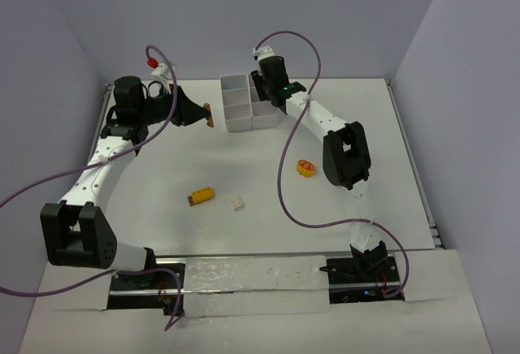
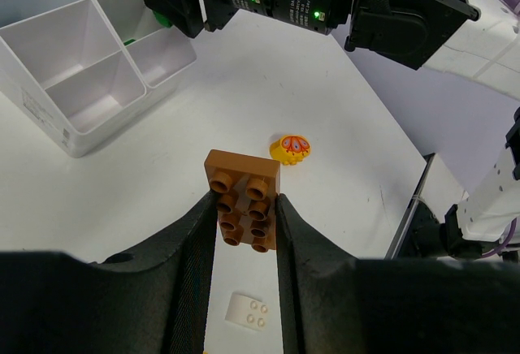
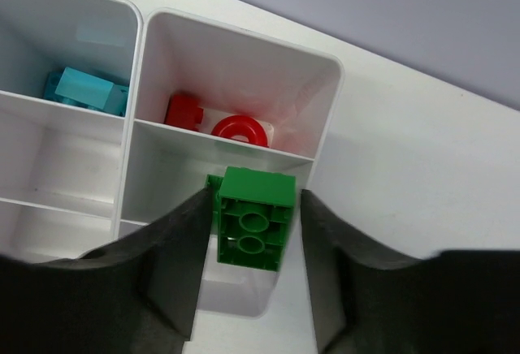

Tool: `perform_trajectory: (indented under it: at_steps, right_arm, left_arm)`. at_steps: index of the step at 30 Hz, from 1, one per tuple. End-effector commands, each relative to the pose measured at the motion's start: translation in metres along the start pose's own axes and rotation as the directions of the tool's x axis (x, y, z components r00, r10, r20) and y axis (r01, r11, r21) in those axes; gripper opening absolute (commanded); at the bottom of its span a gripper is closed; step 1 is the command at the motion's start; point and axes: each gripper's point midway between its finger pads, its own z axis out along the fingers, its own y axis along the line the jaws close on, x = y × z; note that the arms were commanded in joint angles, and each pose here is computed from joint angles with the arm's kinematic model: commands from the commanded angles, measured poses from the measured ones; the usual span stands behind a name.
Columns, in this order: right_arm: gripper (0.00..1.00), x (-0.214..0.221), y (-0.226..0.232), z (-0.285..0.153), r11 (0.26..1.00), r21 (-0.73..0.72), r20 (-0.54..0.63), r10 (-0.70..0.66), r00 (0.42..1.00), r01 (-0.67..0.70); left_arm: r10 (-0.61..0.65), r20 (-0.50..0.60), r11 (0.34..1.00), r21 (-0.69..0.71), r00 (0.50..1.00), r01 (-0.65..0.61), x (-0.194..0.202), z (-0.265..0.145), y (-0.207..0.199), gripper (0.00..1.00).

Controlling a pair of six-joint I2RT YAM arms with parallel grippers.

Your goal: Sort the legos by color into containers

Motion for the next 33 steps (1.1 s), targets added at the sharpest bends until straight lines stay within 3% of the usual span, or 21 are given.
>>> perform_trajectory:
  at_steps: [1, 4, 9, 18, 23, 28, 33]
  right_arm:
    - [0.61, -0.033, 0.001, -0.002, 1.000, 0.014, 0.096, 0.019, 0.995, -0.021]
    - [0.69, -0.034, 0.003, -0.002, 1.000, 0.006, 0.098, 0.020, 0.995, -0.021]
    - [0.73, -0.041, 0.008, -0.011, 1.000, -0.019, 0.106, 0.025, 0.994, -0.024]
    - [0.99, -0.083, 0.006, -0.087, 0.986, -0.123, 0.175, 0.134, 0.975, -0.114]
    - [1.00, -0.088, -0.001, -0.133, 0.977, -0.181, 0.183, 0.143, 0.973, -0.110]
    - [1.00, -0.064, -0.016, -0.165, 0.956, -0.240, 0.109, 0.198, 0.974, -0.167]
    - [1.00, -0.041, -0.047, -0.186, 0.948, -0.221, 0.069, 0.249, 0.966, -0.229]
  left_arm:
    - [0.057, 0.039, 0.998, 0.002, 0.998, -0.057, -0.020, -0.003, -0.006, 0.00]
    - [0.057, 0.041, 0.998, -0.001, 0.998, -0.057, -0.021, -0.003, -0.006, 0.00]
    - [0.064, 0.044, 0.998, -0.007, 0.997, -0.063, -0.022, -0.004, -0.006, 0.00]
    - [0.097, 0.069, 0.992, -0.082, 0.993, -0.091, -0.030, -0.002, 0.010, 0.00]
    - [0.162, 0.080, 0.973, -0.181, 0.984, -0.145, -0.040, 0.006, 0.031, 0.00]
    - [0.337, 0.033, 0.904, -0.290, 0.941, -0.313, -0.054, 0.038, 0.053, 0.00]
    - [0.446, -0.011, 0.856, -0.288, 0.895, -0.430, -0.064, 0.078, 0.072, 0.03]
